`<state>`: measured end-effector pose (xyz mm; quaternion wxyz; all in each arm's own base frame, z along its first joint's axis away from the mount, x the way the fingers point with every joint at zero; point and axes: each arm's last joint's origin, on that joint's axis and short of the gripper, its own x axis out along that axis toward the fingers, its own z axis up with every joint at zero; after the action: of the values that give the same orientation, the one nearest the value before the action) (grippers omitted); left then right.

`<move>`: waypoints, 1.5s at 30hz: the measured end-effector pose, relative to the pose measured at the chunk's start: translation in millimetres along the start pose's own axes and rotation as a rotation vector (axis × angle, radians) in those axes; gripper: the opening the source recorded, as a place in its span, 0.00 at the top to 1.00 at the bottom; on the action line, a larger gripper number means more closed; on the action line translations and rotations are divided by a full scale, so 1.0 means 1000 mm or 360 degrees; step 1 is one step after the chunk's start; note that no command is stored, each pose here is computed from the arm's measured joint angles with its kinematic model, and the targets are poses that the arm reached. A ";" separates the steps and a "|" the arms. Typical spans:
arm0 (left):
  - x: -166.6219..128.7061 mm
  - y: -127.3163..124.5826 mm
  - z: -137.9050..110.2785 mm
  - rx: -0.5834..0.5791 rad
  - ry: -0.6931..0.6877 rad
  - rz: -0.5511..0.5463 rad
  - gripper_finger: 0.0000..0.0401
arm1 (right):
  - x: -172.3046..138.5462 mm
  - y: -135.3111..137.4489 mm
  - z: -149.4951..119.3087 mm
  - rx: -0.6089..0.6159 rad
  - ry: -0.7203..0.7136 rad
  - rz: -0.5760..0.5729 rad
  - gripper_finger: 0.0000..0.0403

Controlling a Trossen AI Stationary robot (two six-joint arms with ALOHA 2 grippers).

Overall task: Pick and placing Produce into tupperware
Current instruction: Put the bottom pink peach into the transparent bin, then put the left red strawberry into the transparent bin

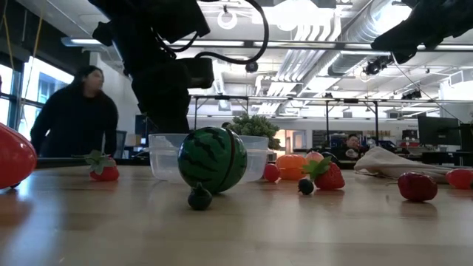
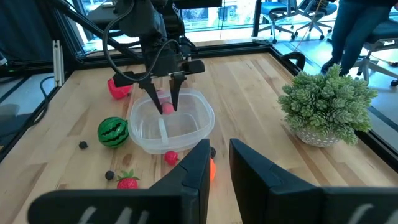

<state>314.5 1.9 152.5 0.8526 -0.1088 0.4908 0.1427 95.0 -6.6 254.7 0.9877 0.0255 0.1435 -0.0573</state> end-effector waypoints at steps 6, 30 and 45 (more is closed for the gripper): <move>0.000 0.000 -0.001 0.0041 0.0008 0.0016 0.46 | 0.000 0.000 0.000 0.0000 0.0000 0.0001 0.87; -0.068 0.001 0.035 -0.0415 0.0183 0.0255 0.40 | 0.000 0.000 0.000 0.0000 0.0000 0.0000 0.87; -0.129 0.019 -0.004 -0.1616 0.0582 0.0610 0.40 | 0.000 0.000 0.000 0.0000 0.0003 -0.0001 0.87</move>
<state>242.9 1.2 261.3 0.5537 -0.4367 0.5112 0.4913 94.9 -6.6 254.5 0.9875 0.0256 0.1444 -0.0575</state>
